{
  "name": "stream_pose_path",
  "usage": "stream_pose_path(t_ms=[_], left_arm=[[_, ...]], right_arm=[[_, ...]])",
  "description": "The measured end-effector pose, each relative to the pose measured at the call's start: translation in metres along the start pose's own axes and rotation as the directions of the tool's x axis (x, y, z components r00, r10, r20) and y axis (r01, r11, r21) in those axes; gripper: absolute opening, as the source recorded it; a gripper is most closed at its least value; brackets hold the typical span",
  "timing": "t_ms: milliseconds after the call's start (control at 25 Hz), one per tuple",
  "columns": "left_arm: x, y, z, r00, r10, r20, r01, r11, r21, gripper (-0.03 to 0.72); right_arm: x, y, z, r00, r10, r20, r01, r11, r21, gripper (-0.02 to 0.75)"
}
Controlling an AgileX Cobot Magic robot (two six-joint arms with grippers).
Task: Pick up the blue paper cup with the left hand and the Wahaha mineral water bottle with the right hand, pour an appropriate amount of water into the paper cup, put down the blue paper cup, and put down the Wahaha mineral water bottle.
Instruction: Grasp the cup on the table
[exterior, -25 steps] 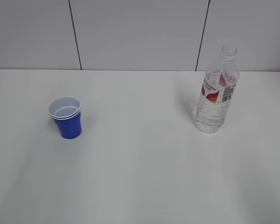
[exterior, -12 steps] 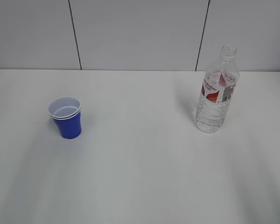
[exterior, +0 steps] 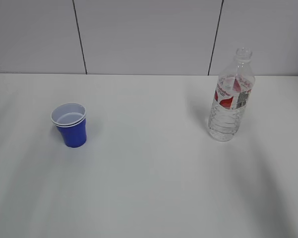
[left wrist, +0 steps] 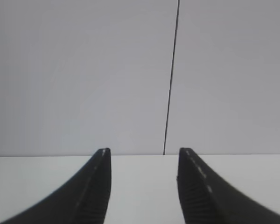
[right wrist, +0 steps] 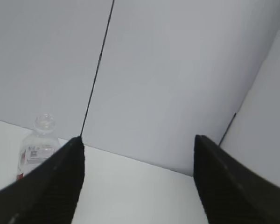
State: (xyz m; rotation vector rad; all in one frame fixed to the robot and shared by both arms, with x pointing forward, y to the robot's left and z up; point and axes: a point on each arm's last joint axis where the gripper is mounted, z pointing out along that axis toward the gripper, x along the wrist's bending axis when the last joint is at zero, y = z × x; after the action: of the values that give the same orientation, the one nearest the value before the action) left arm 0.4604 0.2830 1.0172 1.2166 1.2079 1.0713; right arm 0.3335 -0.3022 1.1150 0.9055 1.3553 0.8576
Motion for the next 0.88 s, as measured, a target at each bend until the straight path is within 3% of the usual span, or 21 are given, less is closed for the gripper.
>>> stream_pose_path(t_ms=[240, 400, 560, 680, 880], left_arm=[[-0.008, -0.026, 0.018, 0.993, 0.024, 0.116, -0.025, 1.0, 0.012, 0.354], [-0.008, -0.051, 0.03, 0.992, -0.006, 0.126, -0.004, 0.997, 0.078, 0.354], [-0.009, -0.064, 0.036, 0.989, -0.015, 0.146, 0.004, 0.997, 0.074, 0.354], [-0.01, -0.071, 0.039, 0.987, -0.022, 0.16, 0.012, 0.998, 0.059, 0.354], [-0.008, -0.089, 0.043, 0.987, -0.033, 0.158, 0.014, 0.993, 0.12, 0.354]], right_arm=[[0.015, -0.004, 0.049, 0.995, -0.022, -0.094, 0.021, 1.0, -0.012, 0.548], [0.026, -0.013, 0.076, 0.988, 0.008, -0.151, -0.007, 1.0, 0.011, 0.548], [0.035, -0.028, 0.096, 0.979, 0.072, -0.19, -0.054, 0.994, 0.095, 0.548], [0.041, -0.038, 0.106, 0.972, 0.108, -0.208, -0.079, 0.986, 0.144, 0.549], [0.046, -0.045, 0.114, 0.965, 0.134, -0.223, -0.096, 0.98, 0.175, 0.549]])
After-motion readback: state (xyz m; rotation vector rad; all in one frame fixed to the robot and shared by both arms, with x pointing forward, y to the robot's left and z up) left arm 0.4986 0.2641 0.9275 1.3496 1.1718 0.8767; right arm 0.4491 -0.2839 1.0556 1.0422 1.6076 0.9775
